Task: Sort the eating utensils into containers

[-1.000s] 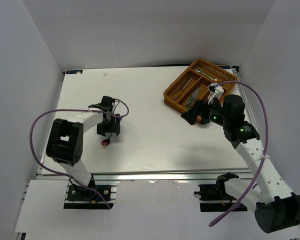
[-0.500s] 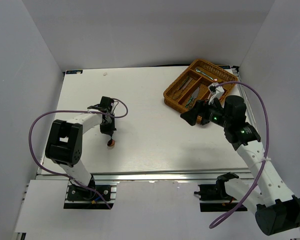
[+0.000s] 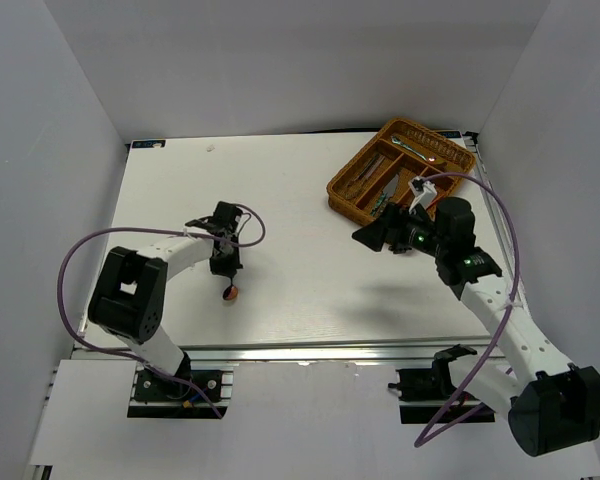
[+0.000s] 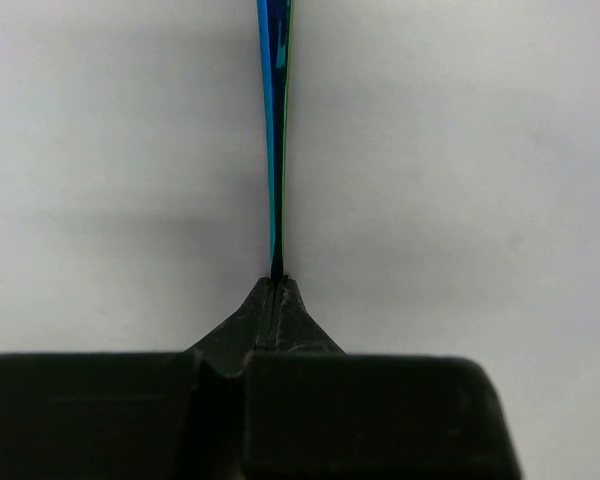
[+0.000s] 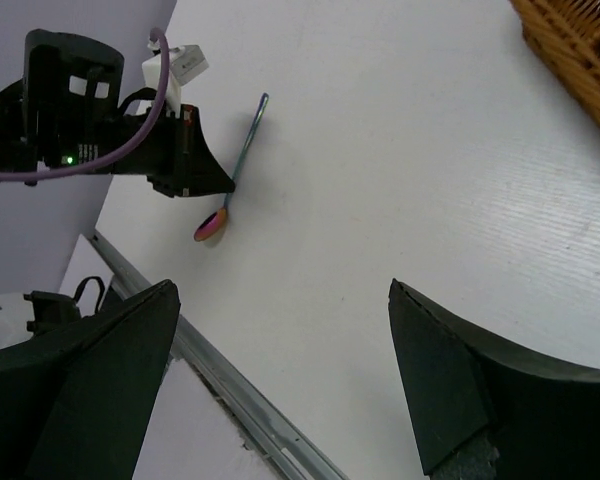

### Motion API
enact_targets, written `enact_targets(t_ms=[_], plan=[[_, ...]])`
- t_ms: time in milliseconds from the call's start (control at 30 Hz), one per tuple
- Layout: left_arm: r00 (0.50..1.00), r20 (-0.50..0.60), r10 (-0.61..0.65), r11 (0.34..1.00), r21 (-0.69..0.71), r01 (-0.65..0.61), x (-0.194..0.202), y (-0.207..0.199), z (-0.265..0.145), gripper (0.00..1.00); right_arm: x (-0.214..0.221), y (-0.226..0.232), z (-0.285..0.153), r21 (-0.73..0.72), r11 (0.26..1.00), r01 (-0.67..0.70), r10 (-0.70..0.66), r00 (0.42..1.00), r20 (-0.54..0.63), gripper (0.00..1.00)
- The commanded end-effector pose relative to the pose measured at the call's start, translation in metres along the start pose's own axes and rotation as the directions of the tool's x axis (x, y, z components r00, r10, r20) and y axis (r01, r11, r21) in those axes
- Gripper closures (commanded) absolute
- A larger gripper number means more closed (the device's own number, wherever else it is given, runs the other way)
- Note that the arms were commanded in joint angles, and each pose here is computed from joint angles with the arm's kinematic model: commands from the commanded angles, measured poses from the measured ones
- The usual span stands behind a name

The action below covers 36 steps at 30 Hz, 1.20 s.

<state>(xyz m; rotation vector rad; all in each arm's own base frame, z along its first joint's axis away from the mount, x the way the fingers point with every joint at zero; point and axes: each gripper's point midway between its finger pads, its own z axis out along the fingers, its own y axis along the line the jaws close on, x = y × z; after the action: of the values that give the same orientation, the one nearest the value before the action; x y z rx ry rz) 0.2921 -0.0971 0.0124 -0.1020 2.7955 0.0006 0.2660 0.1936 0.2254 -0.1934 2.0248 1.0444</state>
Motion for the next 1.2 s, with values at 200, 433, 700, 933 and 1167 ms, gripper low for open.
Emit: enact_targets(t_ms=[200, 433, 700, 933, 1167], plan=[[0.985, 0.145, -0.091, 0.987, 0.144, 0.07, 0.005, -0.054, -0.044, 1.0, 0.024, 0.005, 0.044, -0.068, 0.981, -0.18, 0.177, 0.983, -0.048, 0.14], [0.978, 0.168, -0.121, 0.941, 0.333, 0.059, 0.01, -0.088, -0.07, 1.0, 0.061, 0.014, 0.077, -0.149, 0.955, -0.256, 0.243, 0.965, -0.099, 0.18], [0.984, 0.153, -0.088, 0.797, 0.604, -0.023, 0.021, -0.138, -0.112, 1.0, 0.067, 0.058, 0.113, -0.277, 0.941, -0.197, 0.177, 0.98, -0.095, 0.2], [0.986, 0.145, -0.076, 0.755, 0.654, -0.038, 0.028, -0.152, -0.12, 1.0, 0.064, 0.045, 0.153, -0.084, 0.976, -0.201, 0.196, 0.978, -0.07, 0.32], [0.984, 0.158, -0.077, 0.737, 0.674, -0.05, 0.025, -0.162, -0.125, 1.0, 0.078, 0.037, 0.172, 0.021, 0.984, -0.179, 0.181, 0.974, -0.137, 0.36]])
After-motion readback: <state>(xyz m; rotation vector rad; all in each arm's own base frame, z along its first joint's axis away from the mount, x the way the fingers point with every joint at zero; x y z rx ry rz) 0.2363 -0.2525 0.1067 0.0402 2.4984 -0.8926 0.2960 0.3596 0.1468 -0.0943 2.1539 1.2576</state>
